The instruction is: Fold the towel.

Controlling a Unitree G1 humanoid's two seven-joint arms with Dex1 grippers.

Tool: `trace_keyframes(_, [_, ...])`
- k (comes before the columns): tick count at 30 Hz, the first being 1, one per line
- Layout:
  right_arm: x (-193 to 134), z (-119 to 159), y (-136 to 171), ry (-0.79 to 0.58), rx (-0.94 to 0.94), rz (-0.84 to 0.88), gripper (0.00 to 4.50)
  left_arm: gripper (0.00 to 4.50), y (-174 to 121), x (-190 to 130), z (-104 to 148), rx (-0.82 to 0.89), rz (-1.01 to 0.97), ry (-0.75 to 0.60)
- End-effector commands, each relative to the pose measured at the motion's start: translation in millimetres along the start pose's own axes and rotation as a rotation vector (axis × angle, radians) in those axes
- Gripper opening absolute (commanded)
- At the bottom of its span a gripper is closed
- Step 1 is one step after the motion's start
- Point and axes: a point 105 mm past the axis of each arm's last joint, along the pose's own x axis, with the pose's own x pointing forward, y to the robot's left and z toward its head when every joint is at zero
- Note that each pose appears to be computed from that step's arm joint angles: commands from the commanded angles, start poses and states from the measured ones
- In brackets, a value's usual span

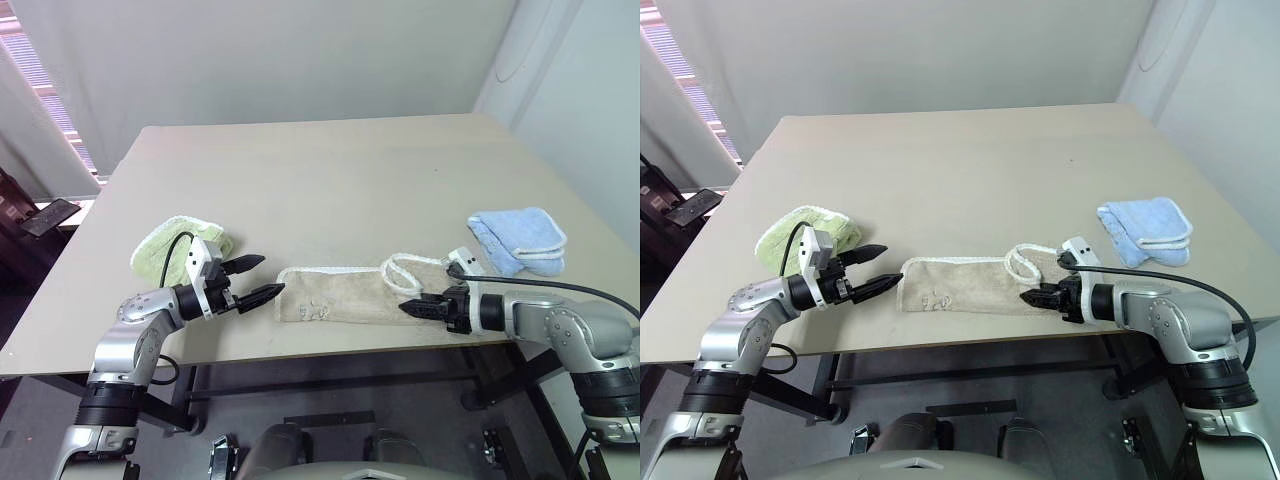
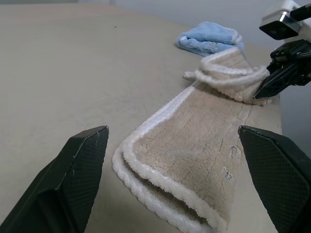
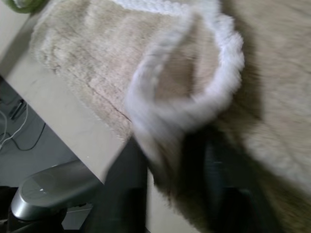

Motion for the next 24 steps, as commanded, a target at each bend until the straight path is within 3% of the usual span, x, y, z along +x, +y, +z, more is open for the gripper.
trace_keyframes(1, [-12, 20, 9, -0.070, -0.052, 0.036, 2.89, 4.50, 3, -4, 17, 0.032, -0.010, -0.045])
trace_keyframes(5, [-39, 47, 26, -0.229, -0.124, 0.111, 4.41, 4.50, 3, -5, 37, 0.030, -0.033, -0.102])
trace_keyframes(10, [-82, 84, 19, -0.535, -0.214, 0.015, 4.41, 4.50, -14, 20, 72, 0.078, -0.148, -0.186])
trace_keyframes(14, [-91, 72, -2, -0.544, -0.147, -0.056, 4.44, 3.58, -28, 60, 92, 0.073, -0.260, -0.268])
trace_keyframes(16, [-90, 68, -5, -0.556, -0.115, -0.034, 3.90, 2.83, -36, 75, 89, 0.100, -0.326, -0.253])
trace_keyframes(20, [-85, 61, -10, -0.583, -0.127, -0.015, 2.41, 1.24, -54, 112, 82, 0.136, -0.442, -0.230])
trace_keyframes(24, [-71, 55, -22, -0.561, -0.134, -0.059, 0.95, 0.00, -70, 155, 70, 0.182, -0.484, -0.197])
